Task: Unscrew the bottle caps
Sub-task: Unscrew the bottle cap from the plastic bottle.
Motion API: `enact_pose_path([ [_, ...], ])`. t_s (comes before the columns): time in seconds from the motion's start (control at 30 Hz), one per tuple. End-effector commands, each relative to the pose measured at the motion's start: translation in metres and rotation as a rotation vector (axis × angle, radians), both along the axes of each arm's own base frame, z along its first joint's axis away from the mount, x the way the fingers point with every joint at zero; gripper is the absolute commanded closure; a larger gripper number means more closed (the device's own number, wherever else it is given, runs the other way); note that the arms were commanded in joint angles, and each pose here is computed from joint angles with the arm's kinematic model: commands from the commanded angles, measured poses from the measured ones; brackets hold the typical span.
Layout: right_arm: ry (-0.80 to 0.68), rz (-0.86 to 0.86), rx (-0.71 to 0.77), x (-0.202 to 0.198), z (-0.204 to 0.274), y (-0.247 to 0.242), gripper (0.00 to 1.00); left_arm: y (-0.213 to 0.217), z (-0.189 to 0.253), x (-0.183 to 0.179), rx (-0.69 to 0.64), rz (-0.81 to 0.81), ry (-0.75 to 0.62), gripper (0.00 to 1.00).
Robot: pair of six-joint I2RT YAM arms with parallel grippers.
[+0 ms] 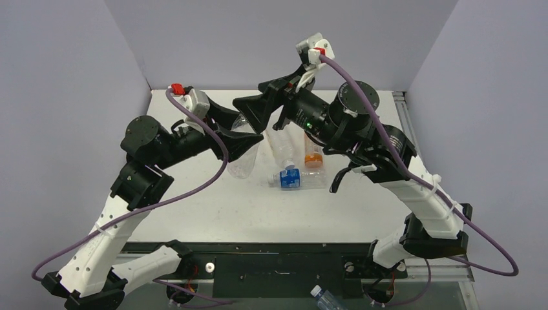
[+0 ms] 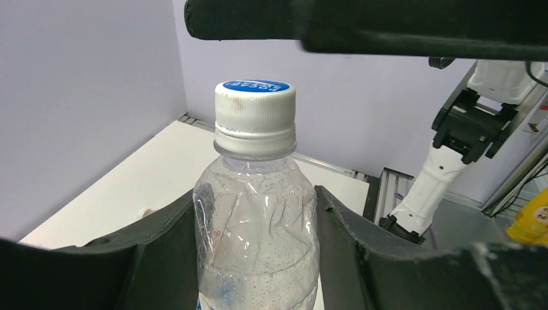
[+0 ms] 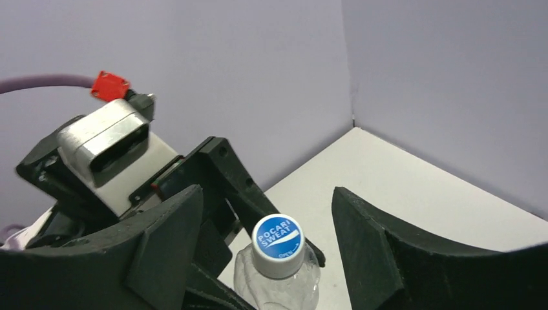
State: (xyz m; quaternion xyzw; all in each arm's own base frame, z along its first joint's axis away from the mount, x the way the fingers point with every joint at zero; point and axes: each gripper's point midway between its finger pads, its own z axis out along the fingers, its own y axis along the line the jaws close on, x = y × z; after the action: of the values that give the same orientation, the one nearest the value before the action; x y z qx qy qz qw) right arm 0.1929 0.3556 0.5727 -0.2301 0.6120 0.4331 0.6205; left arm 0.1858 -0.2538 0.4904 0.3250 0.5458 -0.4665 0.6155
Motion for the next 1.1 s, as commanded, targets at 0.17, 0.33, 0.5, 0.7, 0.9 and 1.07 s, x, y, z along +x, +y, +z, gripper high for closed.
enact_pose_path([
  [0.17, 0.039, -0.127, -0.072, 0.025, -0.021, 0.003, 0.39, 0.008, 0.005, 0.013, -0.004, 0.091, -0.040, 1.00],
  [0.33, 0.040, -0.108, -0.070, 0.025, -0.022, 0.011, 0.50, 0.007, 0.006, 0.015, -0.006, 0.098, -0.038, 1.00],
  [0.5, 0.038, -0.093, -0.061, 0.023, -0.021, 0.015, 0.67, 0.006, 0.003, 0.017, -0.002, 0.097, -0.033, 1.00],
  [0.7, 0.023, -0.066, -0.047, 0.019, -0.016, 0.017, 0.96, 0.004, -0.002, 0.016, 0.009, 0.084, -0.032, 1.00],
  [0.9, -0.031, 0.065, -0.034, 0.003, -0.011, 0.019, 1.00, -0.005, 0.001, -0.017, 0.011, -0.092, -0.050, 1.00],
  [1.07, -0.132, 0.501, 0.079, -0.062, 0.005, 0.014, 1.00, -0.010, 0.014, -0.080, 0.005, -0.435, -0.015, 1.00],
])
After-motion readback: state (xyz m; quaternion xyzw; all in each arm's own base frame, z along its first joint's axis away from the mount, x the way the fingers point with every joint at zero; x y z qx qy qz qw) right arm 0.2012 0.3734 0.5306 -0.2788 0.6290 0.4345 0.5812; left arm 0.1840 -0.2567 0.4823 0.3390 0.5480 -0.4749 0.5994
